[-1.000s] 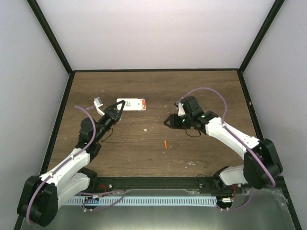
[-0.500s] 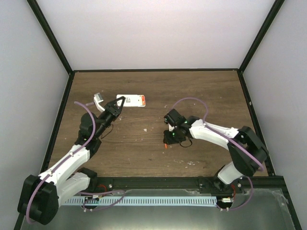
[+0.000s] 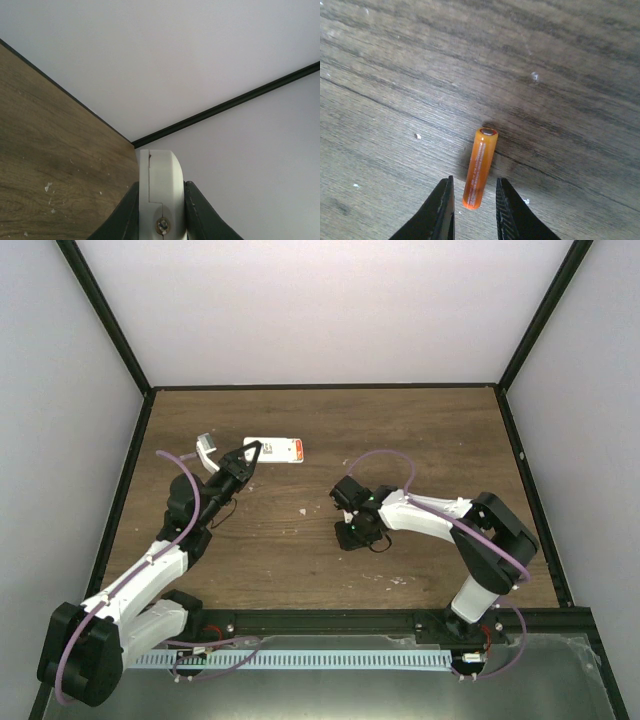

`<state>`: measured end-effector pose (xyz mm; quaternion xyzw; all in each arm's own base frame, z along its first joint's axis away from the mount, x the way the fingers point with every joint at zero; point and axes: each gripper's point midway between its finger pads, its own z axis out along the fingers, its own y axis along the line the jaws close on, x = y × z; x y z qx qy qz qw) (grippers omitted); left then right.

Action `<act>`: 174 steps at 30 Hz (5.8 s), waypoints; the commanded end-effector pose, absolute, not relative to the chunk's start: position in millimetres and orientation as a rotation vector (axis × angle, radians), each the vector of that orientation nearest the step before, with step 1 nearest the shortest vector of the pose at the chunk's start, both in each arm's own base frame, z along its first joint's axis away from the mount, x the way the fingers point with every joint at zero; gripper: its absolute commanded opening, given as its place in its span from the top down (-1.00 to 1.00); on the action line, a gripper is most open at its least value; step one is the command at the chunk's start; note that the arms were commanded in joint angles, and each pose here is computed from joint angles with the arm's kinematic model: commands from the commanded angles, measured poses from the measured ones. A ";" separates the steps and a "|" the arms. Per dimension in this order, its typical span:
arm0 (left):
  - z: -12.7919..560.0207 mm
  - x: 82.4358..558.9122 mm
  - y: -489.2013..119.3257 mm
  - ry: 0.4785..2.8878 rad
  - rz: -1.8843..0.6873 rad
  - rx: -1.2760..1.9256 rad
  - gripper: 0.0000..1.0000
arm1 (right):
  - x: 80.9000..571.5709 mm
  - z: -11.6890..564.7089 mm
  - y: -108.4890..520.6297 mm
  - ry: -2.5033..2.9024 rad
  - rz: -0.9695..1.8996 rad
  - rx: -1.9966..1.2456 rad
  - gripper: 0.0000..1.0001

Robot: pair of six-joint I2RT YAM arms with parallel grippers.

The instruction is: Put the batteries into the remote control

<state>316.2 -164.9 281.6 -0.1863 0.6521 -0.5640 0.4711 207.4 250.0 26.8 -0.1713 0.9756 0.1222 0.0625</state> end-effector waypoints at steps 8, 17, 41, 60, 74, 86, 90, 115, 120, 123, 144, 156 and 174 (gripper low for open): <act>302.9 319.8 -162.8 1.537 -1.385 -0.438 1.00 | 207.9 27.7 256.4 2.933 0.303 -0.587 0.78; 295.8 319.6 -163.1 1.541 -1.394 -0.448 1.00 | 204.9 34.6 252.4 2.920 0.314 -0.575 0.95; 274.1 309.3 -175.3 1.517 -1.510 -0.502 1.00 | 252.5 234.1 307.4 2.651 0.630 -0.474 0.99; 271.8 309.0 -194.2 1.541 -1.549 -0.485 1.00 | 282.2 253.5 306.0 2.634 0.662 -0.430 0.99; 279.7 309.6 -200.6 1.548 -1.547 -0.438 1.00 | 281.7 253.8 320.9 2.655 0.726 -0.490 0.99; 284.8 308.1 -203.5 1.550 -1.541 -0.412 1.00 | 289.5 245.3 320.7 2.675 0.703 -0.481 0.98; 285.4 307.5 -203.1 1.550 -1.536 -0.409 1.00 | 295.0 244.0 319.1 2.689 0.693 -0.469 0.97; 281.4 309.2 -203.4 1.561 -1.517 -0.409 1.00 | 285.4 227.5 320.2 2.814 0.707 -0.534 0.94; 281.4 309.3 -204.0 1.560 -1.521 -0.410 1.00 | 291.0 226.3 322.5 2.807 0.693 -0.535 0.92; 281.8 308.6 -204.3 1.560 -1.522 -0.407 1.00 | 293.0 225.6 324.2 2.818 0.683 -0.547 0.92; 278.3 310.9 -204.5 1.546 -1.516 -0.406 1.00 | 294.0 224.9 314.3 2.870 0.642 -0.563 0.93; 279.0 309.2 -207.0 1.517 -1.538 -0.414 1.00 | 294.1 217.9 304.9 2.899 0.615 -0.525 0.93; 277.6 306.7 -212.5 1.513 -1.560 -0.412 1.00 | 299.8 222.2 306.0 2.880 0.613 -0.518 0.81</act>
